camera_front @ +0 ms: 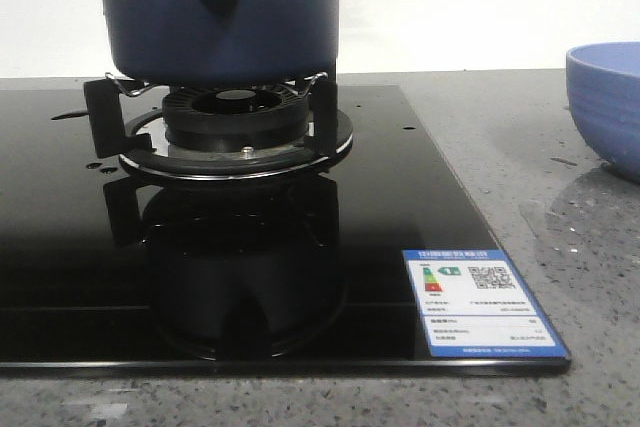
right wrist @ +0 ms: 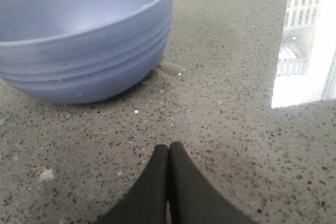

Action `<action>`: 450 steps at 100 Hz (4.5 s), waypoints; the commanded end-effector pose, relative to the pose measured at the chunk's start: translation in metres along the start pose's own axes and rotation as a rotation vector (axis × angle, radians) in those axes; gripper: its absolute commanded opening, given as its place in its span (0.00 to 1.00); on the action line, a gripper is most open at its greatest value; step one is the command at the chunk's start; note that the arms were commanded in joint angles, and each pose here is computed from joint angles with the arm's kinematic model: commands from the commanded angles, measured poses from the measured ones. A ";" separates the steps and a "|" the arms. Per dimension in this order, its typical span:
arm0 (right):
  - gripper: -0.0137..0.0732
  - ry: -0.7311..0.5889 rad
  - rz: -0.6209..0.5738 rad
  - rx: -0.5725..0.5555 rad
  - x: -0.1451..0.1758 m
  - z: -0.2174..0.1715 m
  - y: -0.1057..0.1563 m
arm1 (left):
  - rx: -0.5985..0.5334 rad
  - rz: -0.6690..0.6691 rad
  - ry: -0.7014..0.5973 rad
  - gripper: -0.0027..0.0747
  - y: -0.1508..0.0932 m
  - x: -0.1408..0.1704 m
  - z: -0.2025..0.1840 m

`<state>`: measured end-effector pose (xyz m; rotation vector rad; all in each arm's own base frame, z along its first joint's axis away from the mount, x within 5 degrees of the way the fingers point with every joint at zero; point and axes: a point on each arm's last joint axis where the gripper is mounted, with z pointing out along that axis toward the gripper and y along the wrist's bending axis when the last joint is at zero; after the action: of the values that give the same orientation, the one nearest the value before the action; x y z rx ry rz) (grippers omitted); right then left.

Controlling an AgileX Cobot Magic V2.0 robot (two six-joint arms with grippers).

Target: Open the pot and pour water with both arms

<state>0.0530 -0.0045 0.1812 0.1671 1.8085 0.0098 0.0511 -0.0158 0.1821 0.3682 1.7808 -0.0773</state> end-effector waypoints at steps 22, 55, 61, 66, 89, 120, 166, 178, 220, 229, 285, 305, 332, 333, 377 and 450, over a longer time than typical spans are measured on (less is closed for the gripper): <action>0.08 0.001 -0.001 0.003 0.007 0.002 -0.001 | -0.001 -0.013 -0.026 0.01 -0.001 0.005 0.002; 0.08 0.001 -0.001 0.003 0.007 0.002 -0.001 | -0.002 -0.009 -0.025 0.01 -0.001 0.005 0.002; 0.08 0.001 -0.001 0.003 0.007 0.002 -0.001 | -0.003 -0.007 -0.025 0.01 -0.001 0.005 0.002; 0.08 0.001 -0.001 0.003 0.007 0.002 -0.001 | -0.007 0.001 -0.028 0.01 0.000 0.005 0.002; 0.08 -0.127 0.077 -0.031 -0.005 0.001 0.002 | -0.005 -0.091 -0.103 0.01 0.000 -0.002 0.001; 0.08 -0.279 0.612 -0.134 -0.020 -0.002 0.003 | -0.056 -0.952 -0.444 0.01 0.021 -0.024 -0.007; 0.08 -0.187 0.237 -0.182 -0.090 -0.032 0.021 | 0.147 -0.917 -0.346 0.01 0.008 -0.073 -0.015; 0.08 0.032 0.143 -0.165 -0.111 -0.027 0.026 | 0.245 -0.796 -0.154 0.01 -0.002 -0.097 -0.005; 0.08 0.575 0.096 -0.432 -0.145 -0.011 0.060 | 0.970 -0.510 -0.031 0.01 -0.038 -0.193 0.041; 0.08 0.610 0.104 -0.581 -0.146 -0.008 0.072 | 1.094 -0.521 -0.125 0.01 -0.039 -0.207 0.050; 0.21 0.084 -0.075 -0.975 -0.184 -0.010 0.098 | 1.008 -0.033 -0.392 0.22 -0.035 -0.228 0.079; 0.72 0.050 -0.056 -0.929 -0.188 -0.007 0.096 | 0.784 -0.029 -0.364 0.61 -0.021 -0.237 0.094; 0.82 0.044 -0.052 -0.920 -0.188 -0.006 0.096 | 0.749 -0.023 -0.373 0.62 -0.013 -0.262 0.126; 0.82 0.044 -0.052 -0.920 -0.188 -0.006 0.096 | 0.750 -0.026 -0.368 0.62 -0.013 -0.262 0.128; 0.82 0.047 -0.053 -0.924 -0.188 -0.006 0.096 | 0.744 -0.035 -0.274 0.75 -0.010 -0.252 0.196; 0.82 0.036 -0.048 -0.907 -0.189 -0.005 0.095 | 0.778 -0.092 -0.265 0.40 -0.013 -0.239 0.216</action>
<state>0.0999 0.0677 0.3601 -0.5657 1.7431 0.7656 0.3041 -0.1287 0.3289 0.8301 1.5562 -0.7931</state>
